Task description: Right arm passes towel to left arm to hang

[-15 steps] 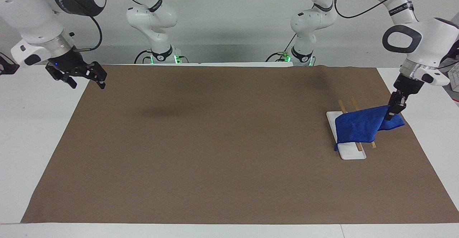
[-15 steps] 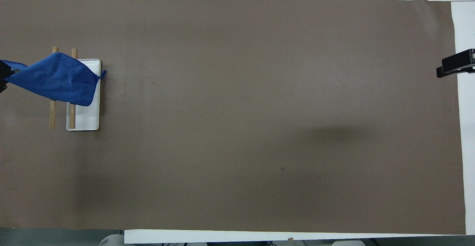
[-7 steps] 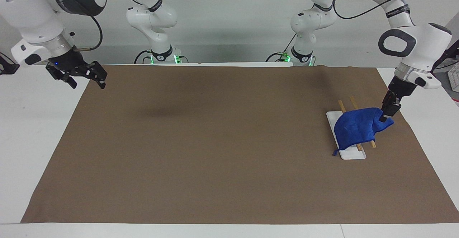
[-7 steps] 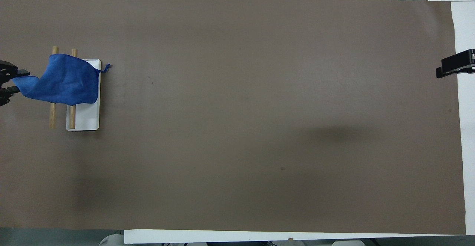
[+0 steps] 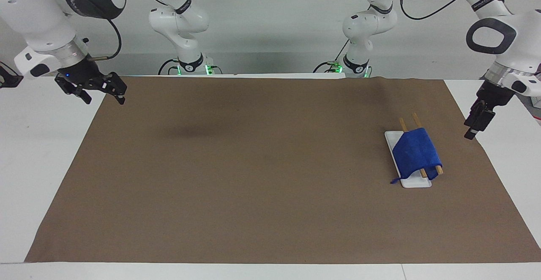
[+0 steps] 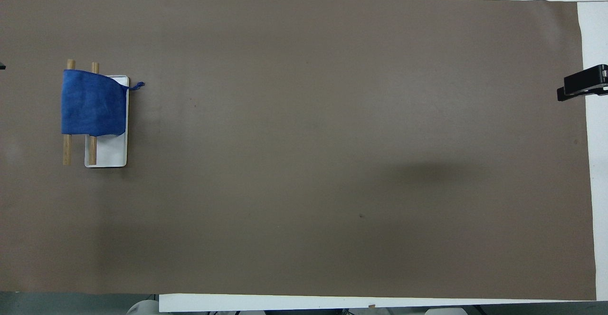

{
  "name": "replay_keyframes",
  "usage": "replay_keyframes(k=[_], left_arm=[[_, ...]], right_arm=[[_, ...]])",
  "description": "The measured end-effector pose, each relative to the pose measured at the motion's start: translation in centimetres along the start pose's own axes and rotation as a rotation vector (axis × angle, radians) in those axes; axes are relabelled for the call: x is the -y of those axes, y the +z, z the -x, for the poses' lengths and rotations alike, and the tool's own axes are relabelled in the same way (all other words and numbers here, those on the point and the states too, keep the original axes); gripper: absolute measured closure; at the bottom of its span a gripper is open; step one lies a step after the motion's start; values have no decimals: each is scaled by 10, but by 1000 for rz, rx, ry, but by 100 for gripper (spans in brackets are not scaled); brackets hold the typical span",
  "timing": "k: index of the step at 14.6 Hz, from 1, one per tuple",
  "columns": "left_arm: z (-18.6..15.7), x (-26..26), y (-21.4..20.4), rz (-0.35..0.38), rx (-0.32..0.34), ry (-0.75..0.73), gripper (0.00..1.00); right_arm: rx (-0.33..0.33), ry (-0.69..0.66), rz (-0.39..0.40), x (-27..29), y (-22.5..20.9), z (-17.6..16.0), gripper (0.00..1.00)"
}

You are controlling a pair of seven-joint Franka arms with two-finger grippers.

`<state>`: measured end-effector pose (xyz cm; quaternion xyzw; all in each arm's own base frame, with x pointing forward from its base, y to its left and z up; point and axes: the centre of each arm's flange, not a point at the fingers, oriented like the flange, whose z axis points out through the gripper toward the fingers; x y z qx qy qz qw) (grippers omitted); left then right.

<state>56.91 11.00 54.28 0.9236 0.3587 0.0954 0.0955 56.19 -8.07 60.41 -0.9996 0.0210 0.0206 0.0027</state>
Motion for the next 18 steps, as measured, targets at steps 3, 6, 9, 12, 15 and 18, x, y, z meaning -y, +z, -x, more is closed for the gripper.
replay_keyframes(k=[3,6,9,12,15,18], left_arm=[[24,-42,-22,-72,70,119,0],[78,-89,-33,-163,185,275,0],[119,-109,-36,-225,279,466,0],[127,-109,-36,-228,312,558,0],[133,-105,-42,-226,324,634,0],[143,-109,-47,-228,324,705,0]], right_arm=[[14,1,-3,-1,6,3,0],[18,10,-5,-6,7,5,0],[19,25,-6,-14,8,7,0],[18,30,-7,-17,7,8,0],[15,32,-7,-18,6,9,0],[15,59,-9,-33,6,12,0]])
